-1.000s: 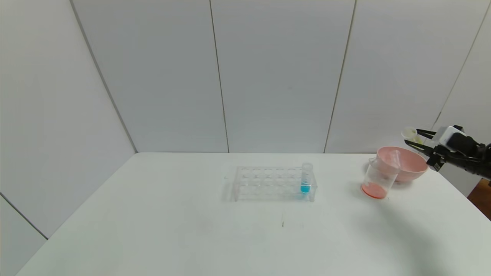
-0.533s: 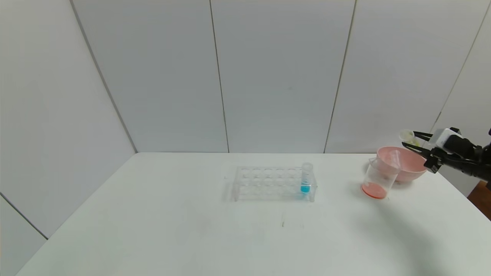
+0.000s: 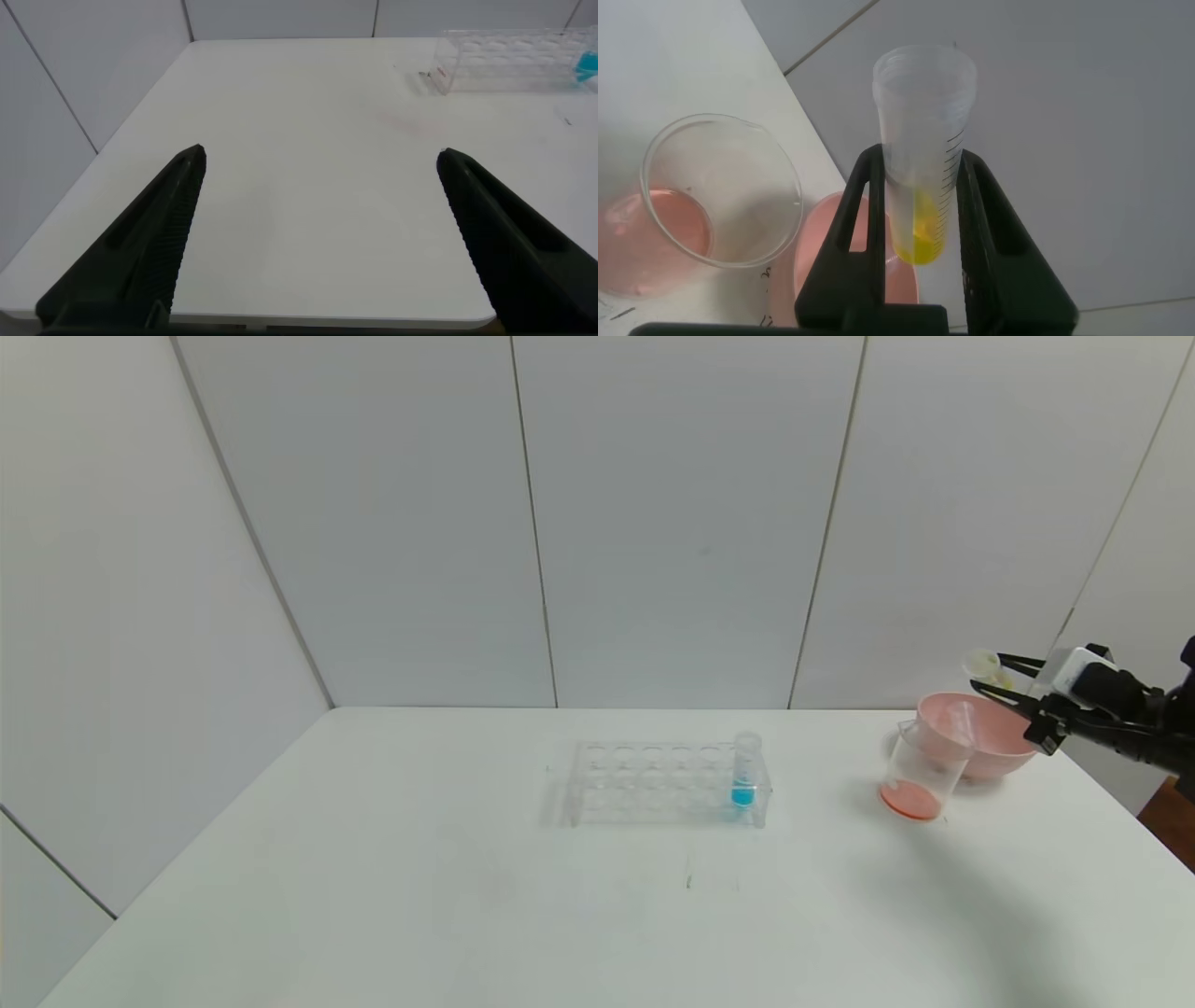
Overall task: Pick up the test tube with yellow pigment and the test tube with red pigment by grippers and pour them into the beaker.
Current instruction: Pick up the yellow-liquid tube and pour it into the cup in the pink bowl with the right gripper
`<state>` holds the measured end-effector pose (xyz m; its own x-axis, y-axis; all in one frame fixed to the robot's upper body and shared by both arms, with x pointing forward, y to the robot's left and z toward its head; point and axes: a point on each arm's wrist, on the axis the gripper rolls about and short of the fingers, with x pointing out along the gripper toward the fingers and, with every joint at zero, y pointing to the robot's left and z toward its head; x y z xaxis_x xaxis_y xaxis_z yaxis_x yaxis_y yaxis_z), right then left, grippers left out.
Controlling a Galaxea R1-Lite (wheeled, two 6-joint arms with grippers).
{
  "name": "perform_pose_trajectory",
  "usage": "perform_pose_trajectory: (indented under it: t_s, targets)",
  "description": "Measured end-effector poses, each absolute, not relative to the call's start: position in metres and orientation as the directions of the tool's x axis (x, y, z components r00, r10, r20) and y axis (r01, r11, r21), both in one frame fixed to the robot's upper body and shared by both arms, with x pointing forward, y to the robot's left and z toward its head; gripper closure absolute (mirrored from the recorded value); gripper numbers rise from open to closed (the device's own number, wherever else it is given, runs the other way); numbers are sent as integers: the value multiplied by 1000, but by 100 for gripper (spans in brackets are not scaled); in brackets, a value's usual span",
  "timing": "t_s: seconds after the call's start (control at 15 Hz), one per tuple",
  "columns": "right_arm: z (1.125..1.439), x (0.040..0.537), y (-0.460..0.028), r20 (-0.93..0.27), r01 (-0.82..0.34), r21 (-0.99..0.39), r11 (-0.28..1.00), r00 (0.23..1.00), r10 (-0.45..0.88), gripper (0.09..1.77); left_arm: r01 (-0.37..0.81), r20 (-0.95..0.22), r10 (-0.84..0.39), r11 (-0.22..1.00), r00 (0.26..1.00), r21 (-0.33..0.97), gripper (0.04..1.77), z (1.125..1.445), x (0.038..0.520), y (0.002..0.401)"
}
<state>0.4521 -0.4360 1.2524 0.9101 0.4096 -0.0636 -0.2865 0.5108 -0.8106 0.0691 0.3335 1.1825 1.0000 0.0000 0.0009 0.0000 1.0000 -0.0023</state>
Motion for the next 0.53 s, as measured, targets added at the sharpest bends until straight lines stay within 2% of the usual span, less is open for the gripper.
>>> perform_pose_trajectory:
  t_s: [0.53]
  targets:
    - [1252,455,-432,-67,-230,-874,428,929,363,134,0,1,0,1000,1000,-2,5,1182,69,334]
